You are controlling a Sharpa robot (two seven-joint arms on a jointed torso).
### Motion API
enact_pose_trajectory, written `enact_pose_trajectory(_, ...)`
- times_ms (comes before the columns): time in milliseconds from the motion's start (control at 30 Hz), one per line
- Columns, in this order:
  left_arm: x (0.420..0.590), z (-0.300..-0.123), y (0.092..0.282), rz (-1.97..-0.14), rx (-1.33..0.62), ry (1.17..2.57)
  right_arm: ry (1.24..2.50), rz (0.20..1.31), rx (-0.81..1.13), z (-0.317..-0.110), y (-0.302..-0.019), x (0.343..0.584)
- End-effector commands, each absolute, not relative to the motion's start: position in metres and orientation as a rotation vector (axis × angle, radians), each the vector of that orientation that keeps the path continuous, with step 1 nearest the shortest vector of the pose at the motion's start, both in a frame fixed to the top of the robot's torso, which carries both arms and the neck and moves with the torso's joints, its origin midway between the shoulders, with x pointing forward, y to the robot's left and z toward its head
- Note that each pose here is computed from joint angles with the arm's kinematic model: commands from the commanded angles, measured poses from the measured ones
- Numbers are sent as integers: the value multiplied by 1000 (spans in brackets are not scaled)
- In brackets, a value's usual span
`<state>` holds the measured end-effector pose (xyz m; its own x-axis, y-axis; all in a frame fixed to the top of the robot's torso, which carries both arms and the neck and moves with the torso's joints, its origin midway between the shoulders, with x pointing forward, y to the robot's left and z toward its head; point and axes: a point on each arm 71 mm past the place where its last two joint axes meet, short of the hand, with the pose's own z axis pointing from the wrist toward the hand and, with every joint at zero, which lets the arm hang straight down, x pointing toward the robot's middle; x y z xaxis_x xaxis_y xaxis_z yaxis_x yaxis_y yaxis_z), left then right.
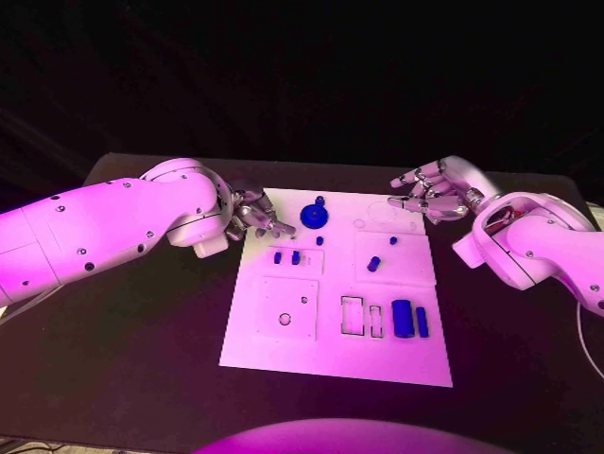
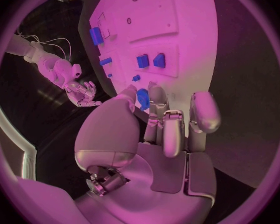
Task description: Assemble the parts on the task board
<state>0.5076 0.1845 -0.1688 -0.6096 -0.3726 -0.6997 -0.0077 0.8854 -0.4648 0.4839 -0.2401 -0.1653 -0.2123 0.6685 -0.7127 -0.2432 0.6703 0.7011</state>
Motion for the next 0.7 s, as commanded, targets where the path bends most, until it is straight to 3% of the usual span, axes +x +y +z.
enact_pose_trajectory(33,510,-159,169,-719,-168,2010,1585,876,347,-166,-238,483)
enact_pose_trajectory(167,507,-156,152,-835,-34,1855,1584,877,347,-166,-238,483)
enact_pose_trajectory(367,502,-163,133,-843,149,1709,1584,878,347,-167,-237,483)
enact_pose_trajectory(700,499,-177,116,-731,353,1673,1586,883,346,-167,-236,483)
